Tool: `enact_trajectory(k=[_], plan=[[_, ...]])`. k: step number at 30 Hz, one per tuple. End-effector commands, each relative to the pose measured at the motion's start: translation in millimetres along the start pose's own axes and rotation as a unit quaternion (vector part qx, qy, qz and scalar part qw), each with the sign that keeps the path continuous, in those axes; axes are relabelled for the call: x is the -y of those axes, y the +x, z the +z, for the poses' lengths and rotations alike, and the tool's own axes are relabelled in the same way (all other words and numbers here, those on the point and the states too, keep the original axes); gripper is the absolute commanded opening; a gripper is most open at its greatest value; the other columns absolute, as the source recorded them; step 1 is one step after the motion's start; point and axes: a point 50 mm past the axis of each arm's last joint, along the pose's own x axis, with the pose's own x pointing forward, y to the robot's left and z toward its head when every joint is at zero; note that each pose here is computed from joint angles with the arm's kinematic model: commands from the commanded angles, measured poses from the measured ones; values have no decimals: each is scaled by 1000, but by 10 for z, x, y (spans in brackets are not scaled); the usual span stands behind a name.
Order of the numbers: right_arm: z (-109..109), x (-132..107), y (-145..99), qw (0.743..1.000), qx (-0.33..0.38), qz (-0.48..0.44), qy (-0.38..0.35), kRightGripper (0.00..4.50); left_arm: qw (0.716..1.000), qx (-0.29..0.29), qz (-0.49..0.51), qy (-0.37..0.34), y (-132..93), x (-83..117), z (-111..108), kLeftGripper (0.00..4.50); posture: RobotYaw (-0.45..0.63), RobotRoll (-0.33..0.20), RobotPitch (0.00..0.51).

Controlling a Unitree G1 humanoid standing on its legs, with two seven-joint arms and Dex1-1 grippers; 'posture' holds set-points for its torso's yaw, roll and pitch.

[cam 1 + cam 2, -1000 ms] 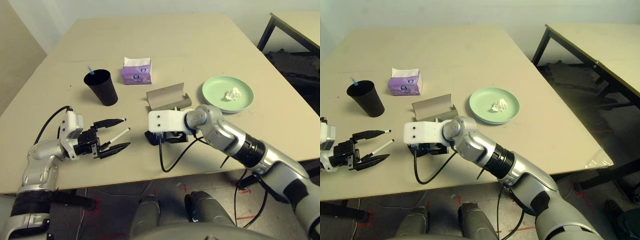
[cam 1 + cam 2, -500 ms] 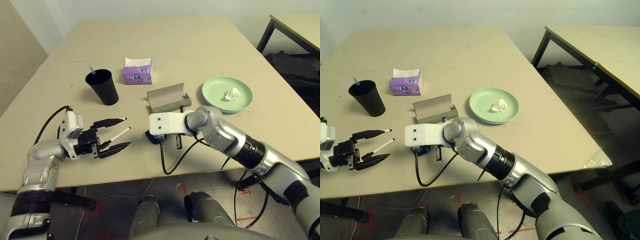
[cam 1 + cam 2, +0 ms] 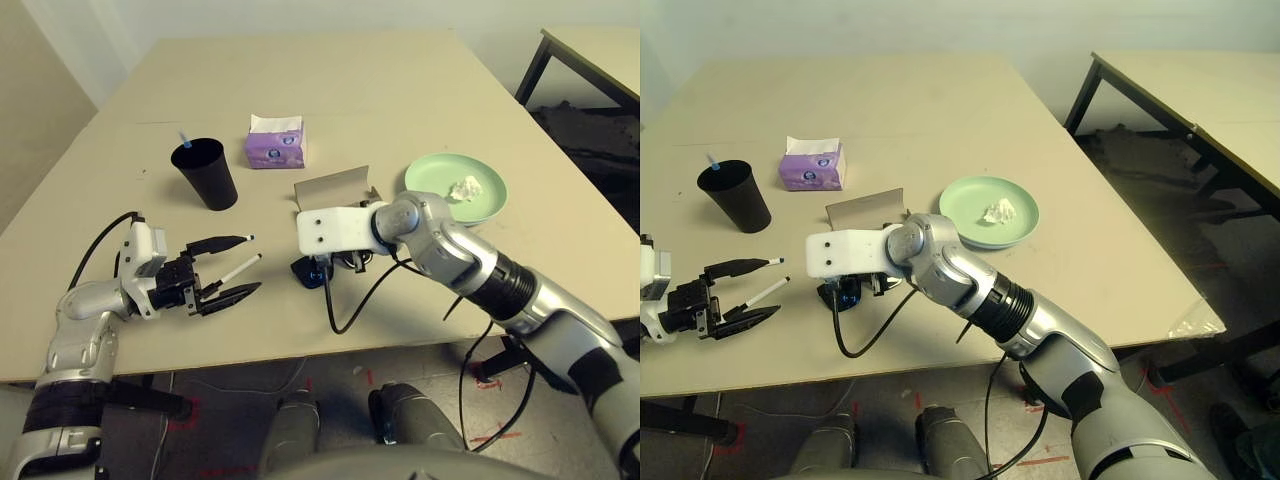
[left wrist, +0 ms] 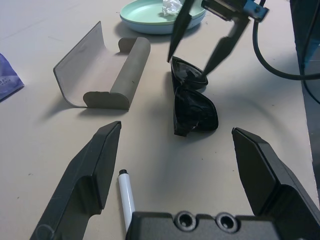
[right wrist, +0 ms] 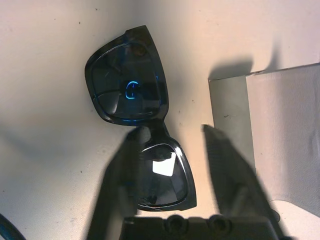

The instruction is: Organize and tidy the items on the table.

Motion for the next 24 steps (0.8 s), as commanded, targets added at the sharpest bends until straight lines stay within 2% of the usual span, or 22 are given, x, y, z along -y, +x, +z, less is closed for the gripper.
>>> enact_trajectory(k=[1,2,3,10,12,15,19,23,24], plan=[[-78,-75,80,1000,-13,12,-4,3960,1000,-1,7,1,-33,15,-23,4500,13,0,68],[-87,-82,91,1000,-13,13,-3,4358,1000,-1,7,1,-36,17,-24,4500,14,0,69],[-94,-87,103,1000,-13,13,-2,4471,1000,-1,7,1,-41,19,-24,4500,14,0,69],[-99,-99,188,1000,-13,6,-1,4471,1000,-4,7,1,-58,24,-25,4500,15,0,70],[-88,-106,206,1000,-10,6,0,4232,1000,-3,7,2,-57,25,-25,4500,15,0,69],[-86,-127,219,1000,-7,8,-1,3487,1000,-3,7,2,-57,29,-27,4500,18,0,69],[-95,-139,216,1000,-6,10,-3,1827,1000,-3,7,2,-59,30,-30,4500,19,0,65],[-101,-125,191,1000,-6,9,-7,456,1000,-3,8,1,-60,32,-35,4500,19,0,64],[-102,-117,182,1000,-6,9,-9,238,1000,-3,8,1,-60,31,-35,4500,19,0,64]])
